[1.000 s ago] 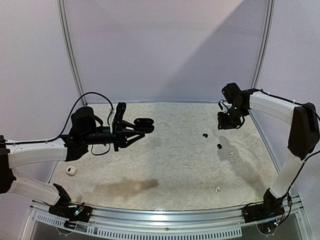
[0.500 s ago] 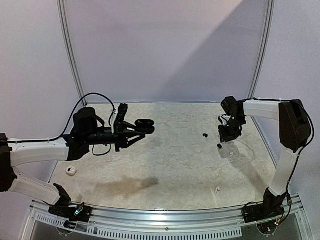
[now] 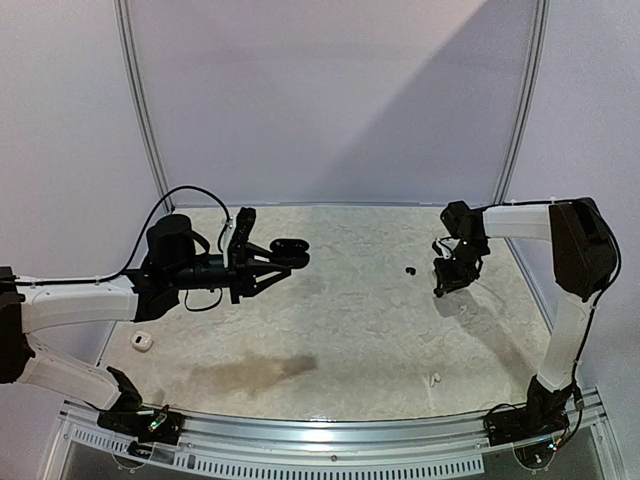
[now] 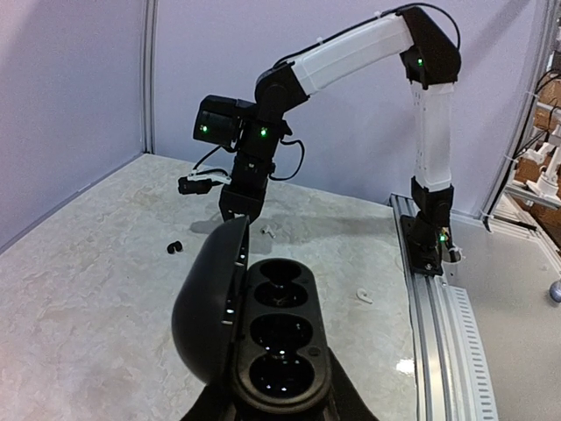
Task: Insert the wireless bluetooth earbuds into the charging case
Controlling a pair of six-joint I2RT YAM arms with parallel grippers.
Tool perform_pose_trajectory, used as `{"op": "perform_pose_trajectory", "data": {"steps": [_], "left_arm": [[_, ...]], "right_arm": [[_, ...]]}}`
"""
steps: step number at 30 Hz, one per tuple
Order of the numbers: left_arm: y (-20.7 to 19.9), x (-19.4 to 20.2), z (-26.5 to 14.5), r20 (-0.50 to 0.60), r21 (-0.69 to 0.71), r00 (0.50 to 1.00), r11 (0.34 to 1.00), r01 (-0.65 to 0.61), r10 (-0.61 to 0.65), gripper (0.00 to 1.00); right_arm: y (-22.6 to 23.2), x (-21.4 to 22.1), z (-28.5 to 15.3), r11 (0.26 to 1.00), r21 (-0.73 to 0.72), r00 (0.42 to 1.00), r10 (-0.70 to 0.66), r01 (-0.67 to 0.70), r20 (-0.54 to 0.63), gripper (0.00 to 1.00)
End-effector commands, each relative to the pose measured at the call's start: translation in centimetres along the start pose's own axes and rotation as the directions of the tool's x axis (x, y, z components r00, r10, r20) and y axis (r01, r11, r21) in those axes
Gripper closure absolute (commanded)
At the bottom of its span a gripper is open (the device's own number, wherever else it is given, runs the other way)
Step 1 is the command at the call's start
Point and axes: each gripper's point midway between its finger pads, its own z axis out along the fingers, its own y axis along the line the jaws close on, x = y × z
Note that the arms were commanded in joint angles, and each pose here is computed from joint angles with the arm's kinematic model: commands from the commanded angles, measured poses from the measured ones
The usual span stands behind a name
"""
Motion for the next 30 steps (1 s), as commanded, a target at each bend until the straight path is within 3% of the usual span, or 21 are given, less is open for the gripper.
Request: {"op": "perform_pose_trajectory", "data": {"steps": [1, 7, 10, 17, 21, 25, 30], "left_arm": [[0.3, -0.8, 0.0, 0.018, 0.000, 0.999, 0.999, -0.034, 0.034, 1.00], [0.2, -0.7, -0.1, 0.015, -0.001, 0.999, 0.999, -0.039, 0.039, 1.00], [0.2, -0.8, -0.1, 0.017, -0.003, 0.999, 0.999, -0.045, 0.045, 1.00], [0.1, -0.7, -0.2, 0.012, -0.005, 0.999, 0.999, -0.048, 0.048, 1.00], [-0.2, -0.8, -0.3, 0.017, 0.014, 0.998, 0.998, -0.068, 0.068, 1.00], [-1.4, -1.1, -0.2, 0.036, 0.090, 0.989, 0.985, -0.146, 0.143, 1.00], [-3.3, -0.8, 0.0, 0.071, 0.231, 0.963, 0.935, -0.269, 0.260, 1.00]], "right_arm": [[0.1, 0.6, 1.7, 1.000, -0.018, 0.999, -0.015, 0.015, -0.035, 0.76], [0.8, 0.9, 1.6, 0.998, -0.064, 1.000, -0.002, 0.000, -0.027, 0.76], [0.9, 1.0, 1.4, 0.997, -0.072, 1.000, 0.004, -0.006, -0.023, 0.87], [1.4, 0.7, 0.5, 0.996, -0.093, 1.000, -0.006, 0.005, -0.010, 1.00], [2.4, 0.2, -1.3, 0.991, -0.133, 1.000, -0.028, 0.029, 0.013, 1.00], [6.1, -1.3, -6.6, 0.966, -0.173, 0.976, -0.168, 0.192, 0.141, 1.00], [13.1, -1.6, -16.6, 0.844, -0.221, 0.834, -0.378, 0.489, 0.401, 1.00]]}}
